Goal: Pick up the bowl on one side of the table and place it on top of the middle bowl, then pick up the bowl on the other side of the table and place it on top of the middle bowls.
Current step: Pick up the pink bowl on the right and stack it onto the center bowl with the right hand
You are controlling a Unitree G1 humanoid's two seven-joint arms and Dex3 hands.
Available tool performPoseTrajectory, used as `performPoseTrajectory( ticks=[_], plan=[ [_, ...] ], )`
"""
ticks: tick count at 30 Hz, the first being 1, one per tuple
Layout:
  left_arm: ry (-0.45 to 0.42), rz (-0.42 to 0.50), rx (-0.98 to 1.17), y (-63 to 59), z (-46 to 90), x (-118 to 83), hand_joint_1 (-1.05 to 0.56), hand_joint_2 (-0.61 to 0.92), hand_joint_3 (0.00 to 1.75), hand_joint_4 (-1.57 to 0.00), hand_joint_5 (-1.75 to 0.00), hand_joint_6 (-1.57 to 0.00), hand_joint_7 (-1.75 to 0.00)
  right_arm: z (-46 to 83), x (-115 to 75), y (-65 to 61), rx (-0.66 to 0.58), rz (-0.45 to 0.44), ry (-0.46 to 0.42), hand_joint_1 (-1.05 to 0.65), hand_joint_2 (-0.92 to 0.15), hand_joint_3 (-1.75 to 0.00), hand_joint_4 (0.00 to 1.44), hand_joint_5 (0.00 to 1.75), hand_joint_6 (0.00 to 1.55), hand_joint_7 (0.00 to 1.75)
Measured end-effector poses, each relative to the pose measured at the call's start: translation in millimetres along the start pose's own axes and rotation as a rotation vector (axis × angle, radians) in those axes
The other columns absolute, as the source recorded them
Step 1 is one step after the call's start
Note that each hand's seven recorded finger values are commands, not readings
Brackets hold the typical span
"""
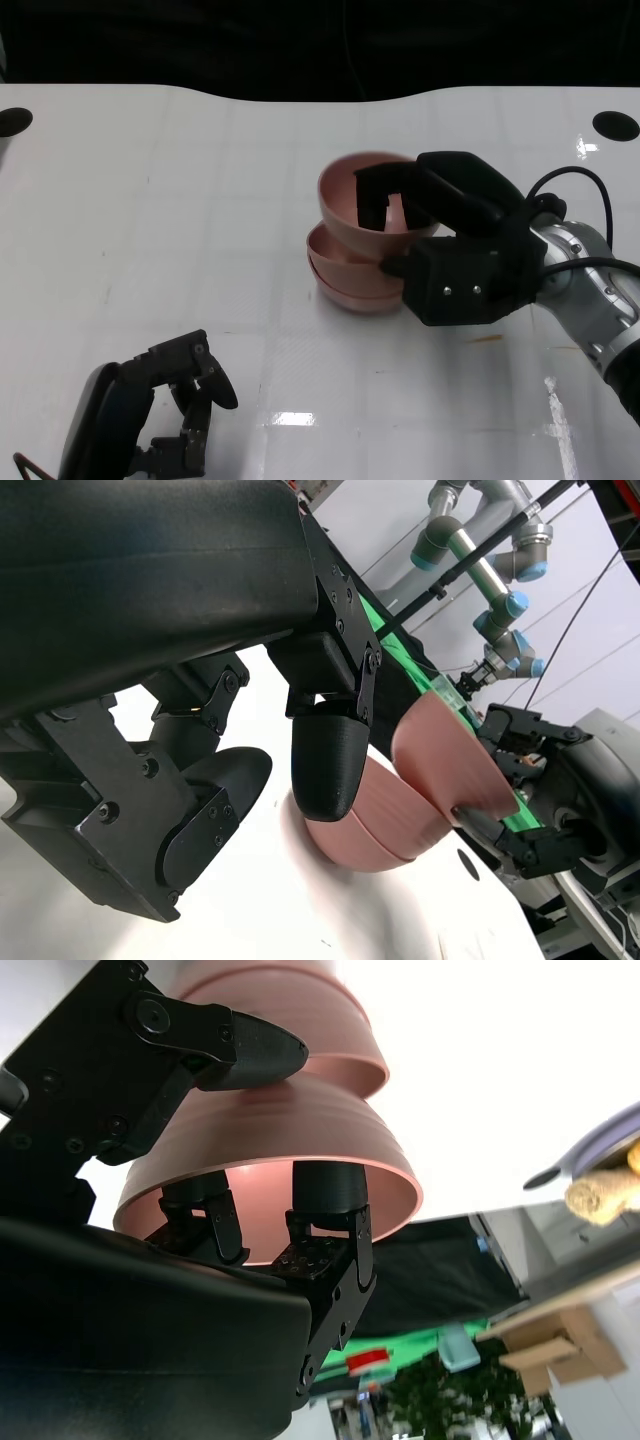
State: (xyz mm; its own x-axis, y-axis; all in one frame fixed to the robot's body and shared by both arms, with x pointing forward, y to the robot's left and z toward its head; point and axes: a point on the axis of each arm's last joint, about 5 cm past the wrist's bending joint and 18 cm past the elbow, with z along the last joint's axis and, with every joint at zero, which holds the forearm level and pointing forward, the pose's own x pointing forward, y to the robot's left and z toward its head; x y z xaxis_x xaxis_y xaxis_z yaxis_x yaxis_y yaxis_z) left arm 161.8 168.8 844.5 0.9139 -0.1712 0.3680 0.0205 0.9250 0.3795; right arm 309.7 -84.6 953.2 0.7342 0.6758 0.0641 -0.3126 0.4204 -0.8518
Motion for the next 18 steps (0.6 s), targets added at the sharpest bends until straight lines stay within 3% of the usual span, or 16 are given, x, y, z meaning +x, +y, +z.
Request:
performPoseTrajectory(
  ticks=[1, 2, 4, 5, 6, 8, 12, 18],
  plan=[
    [-0.001, -0.004, 0.003, -0.2, 0.0, 0.0, -0.06, 0.25, 1.59, -0.9, -1.72, -0.84, -1.5, -0.1, 0.1, 0.2, 0.0, 0.016, 0.005, -0.17, -0.67, -0.57, 0.77, 1.3, 0.9, 0.36],
    [-0.001, -0.007, 0.004, -0.5, 0.1, -0.1, -0.06, 0.26, 1.59, -0.89, -1.72, -0.84, -1.5, -0.2, 0.1, 0.4, 0.0, 0.029, 0.01, -0.19, -0.75, -0.42, 0.75, 1.27, 0.92, 0.24],
    [-0.002, -0.009, 0.004, -0.7, 0.1, -0.1, -0.06, 0.26, 1.59, -0.89, -1.72, -0.84, -1.5, -0.2, 0.3, 0.0, 0.003, 0.04, 0.017, -0.2, -0.81, -0.3, 0.74, 1.25, 0.93, 0.14],
    [-0.002, -0.009, 0.005, -0.8, 0.1, -0.1, -0.05, 0.26, 1.59, -0.89, -1.72, -0.84, -1.5, 0.2, 0.4, -0.4, 0.002, 0.043, 0.016, -0.37, -0.88, -0.25, 0.6, 0.89, 0.82, 0.06],
    [-0.002, -0.009, 0.005, -0.8, 0.1, 0.0, -0.04, 0.26, 1.58, -0.9, -1.72, -0.84, -1.5, 1.2, 0.5, -1.2, -0.002, 0.046, 0.011, -0.44, -0.9, -0.23, 0.56, 0.71, 0.78, 0.03],
    [-0.002, -0.01, 0.005, -0.9, 0.1, 0.0, -0.04, 0.26, 1.59, -0.9, -1.72, -0.84, -1.5, 3.1, 0.5, -3.6, -0.014, 0.044, -0.003, -0.54, -0.92, -0.26, 0.51, 0.52, 0.68, 0.01],
    [-0.002, -0.011, 0.005, -0.9, 0.2, 0.0, -0.05, 0.25, 1.61, -0.9, -1.72, -0.85, -1.5, 3.3, -0.6, -6.3, -0.026, 0.038, -0.011, -0.58, -0.92, -0.3, 0.5, 0.48, 0.58, 0.0],
    [-0.003, -0.012, 0.006, -1.0, 0.2, 0.0, -0.05, 0.24, 1.62, -0.89, -1.73, -0.84, -1.5, 4.2, -1.1, -8.8, -0.035, 0.032, -0.019, -0.58, -0.92, -0.31, 0.5, 0.49, 0.56, 0.0]
  ],
)
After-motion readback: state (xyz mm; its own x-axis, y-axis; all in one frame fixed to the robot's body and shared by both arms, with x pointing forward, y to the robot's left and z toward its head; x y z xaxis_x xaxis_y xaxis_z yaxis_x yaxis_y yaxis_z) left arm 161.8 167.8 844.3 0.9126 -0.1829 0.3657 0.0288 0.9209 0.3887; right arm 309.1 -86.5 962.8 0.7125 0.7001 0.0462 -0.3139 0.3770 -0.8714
